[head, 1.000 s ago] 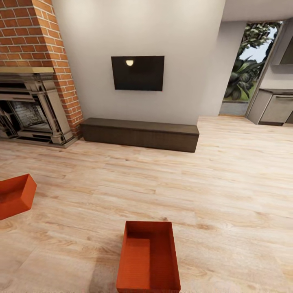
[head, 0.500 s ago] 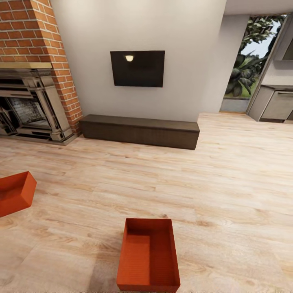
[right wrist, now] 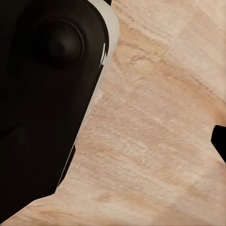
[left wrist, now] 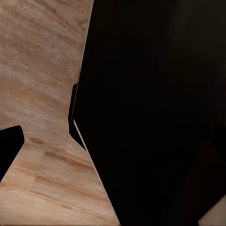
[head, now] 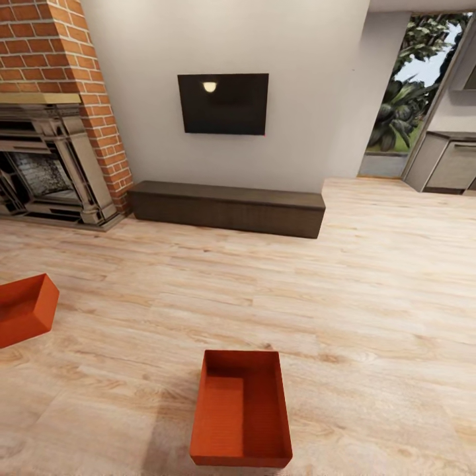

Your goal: Move the two storage containers from the living room to the garage. In the garage, place one container on the floor and stack the other container on top of it (either order is fine).

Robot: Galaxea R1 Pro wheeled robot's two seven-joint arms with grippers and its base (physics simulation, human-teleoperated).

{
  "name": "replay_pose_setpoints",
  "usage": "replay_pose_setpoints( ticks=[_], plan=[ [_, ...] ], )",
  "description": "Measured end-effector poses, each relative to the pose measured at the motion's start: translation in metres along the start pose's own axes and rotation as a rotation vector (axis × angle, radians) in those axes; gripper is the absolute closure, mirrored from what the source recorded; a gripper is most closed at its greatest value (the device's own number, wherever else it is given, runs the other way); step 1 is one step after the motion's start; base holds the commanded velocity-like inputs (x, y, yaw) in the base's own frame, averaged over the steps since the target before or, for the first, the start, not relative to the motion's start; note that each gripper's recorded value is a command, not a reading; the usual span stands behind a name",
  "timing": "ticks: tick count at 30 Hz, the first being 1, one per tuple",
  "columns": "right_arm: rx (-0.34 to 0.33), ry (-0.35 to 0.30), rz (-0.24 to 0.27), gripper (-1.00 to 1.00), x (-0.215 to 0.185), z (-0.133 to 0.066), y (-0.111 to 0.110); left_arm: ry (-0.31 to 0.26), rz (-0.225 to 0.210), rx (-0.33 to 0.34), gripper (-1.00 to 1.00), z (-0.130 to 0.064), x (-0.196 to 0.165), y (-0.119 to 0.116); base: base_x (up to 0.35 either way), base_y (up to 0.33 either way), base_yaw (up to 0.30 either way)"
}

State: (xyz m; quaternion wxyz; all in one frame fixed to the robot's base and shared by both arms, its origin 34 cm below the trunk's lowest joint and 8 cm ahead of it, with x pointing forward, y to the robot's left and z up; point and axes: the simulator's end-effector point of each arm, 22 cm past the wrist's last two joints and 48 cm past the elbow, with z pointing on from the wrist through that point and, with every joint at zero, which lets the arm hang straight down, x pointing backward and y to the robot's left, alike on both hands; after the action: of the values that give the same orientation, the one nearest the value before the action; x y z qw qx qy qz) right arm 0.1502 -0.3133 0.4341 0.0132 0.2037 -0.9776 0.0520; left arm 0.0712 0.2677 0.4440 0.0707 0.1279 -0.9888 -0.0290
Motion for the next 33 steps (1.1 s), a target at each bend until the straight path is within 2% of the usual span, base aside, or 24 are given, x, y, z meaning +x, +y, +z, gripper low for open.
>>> replay_pose_setpoints(
  ticks=[33],
  plan=[
    [-0.020,0.049,-0.004,-1.00,0.020,0.000,0.007,0.051,0.000,-0.014,-1.00,-0.001,0.020,0.005,0.000,0.000,0.000]
  ],
)
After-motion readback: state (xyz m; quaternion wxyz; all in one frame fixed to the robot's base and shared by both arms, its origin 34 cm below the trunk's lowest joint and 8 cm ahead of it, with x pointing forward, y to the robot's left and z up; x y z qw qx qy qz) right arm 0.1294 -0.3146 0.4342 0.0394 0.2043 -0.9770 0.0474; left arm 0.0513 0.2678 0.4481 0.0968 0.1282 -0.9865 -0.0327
